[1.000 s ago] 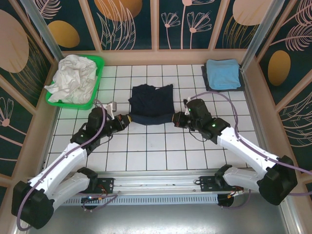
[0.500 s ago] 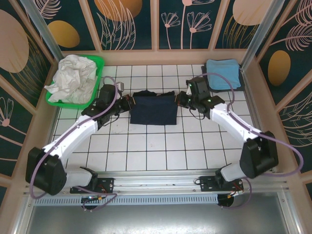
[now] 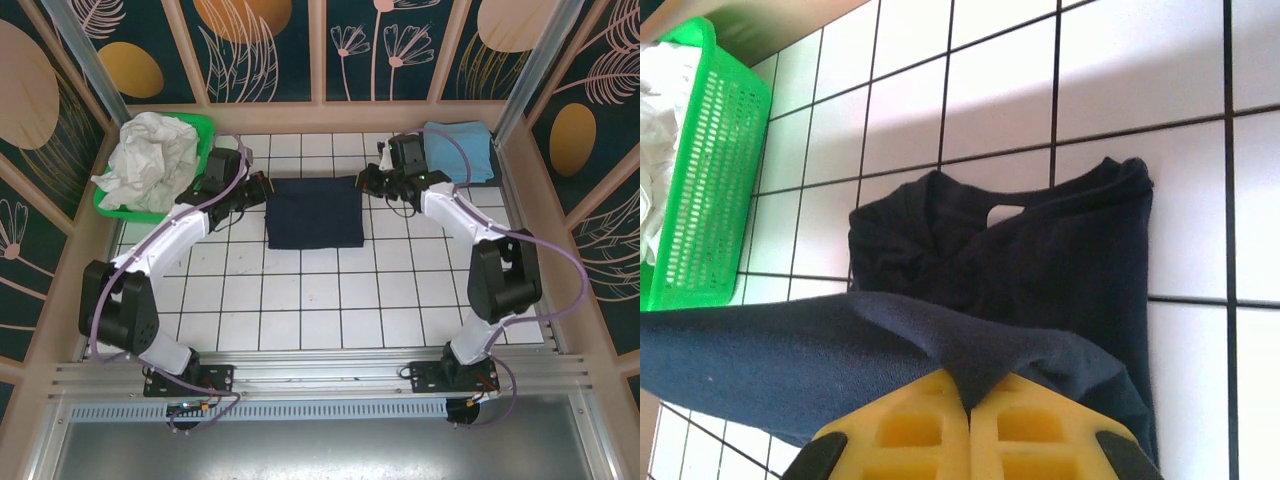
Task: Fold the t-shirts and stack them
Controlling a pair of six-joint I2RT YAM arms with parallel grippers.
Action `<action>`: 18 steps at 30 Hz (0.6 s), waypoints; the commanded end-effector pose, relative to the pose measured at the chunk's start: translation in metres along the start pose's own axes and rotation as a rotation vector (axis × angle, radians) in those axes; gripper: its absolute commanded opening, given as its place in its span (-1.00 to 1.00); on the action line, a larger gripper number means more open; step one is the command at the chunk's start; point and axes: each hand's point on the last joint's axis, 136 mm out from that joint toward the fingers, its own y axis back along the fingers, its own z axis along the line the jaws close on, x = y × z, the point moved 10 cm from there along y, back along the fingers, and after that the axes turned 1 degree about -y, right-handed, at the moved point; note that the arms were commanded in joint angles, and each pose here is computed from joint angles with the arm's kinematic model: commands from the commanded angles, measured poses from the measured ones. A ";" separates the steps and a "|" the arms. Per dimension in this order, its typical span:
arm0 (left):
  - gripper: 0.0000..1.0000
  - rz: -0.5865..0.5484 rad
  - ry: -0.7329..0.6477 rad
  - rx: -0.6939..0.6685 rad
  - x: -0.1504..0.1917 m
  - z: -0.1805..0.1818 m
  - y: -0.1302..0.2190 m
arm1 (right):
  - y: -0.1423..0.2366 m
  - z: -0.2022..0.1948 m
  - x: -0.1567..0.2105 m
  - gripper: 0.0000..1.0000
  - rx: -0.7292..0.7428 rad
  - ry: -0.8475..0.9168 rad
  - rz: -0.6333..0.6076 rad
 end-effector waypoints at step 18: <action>-0.08 0.090 -0.037 -0.235 -0.066 0.058 -0.096 | -0.097 -0.058 -0.087 0.03 0.022 0.049 -0.008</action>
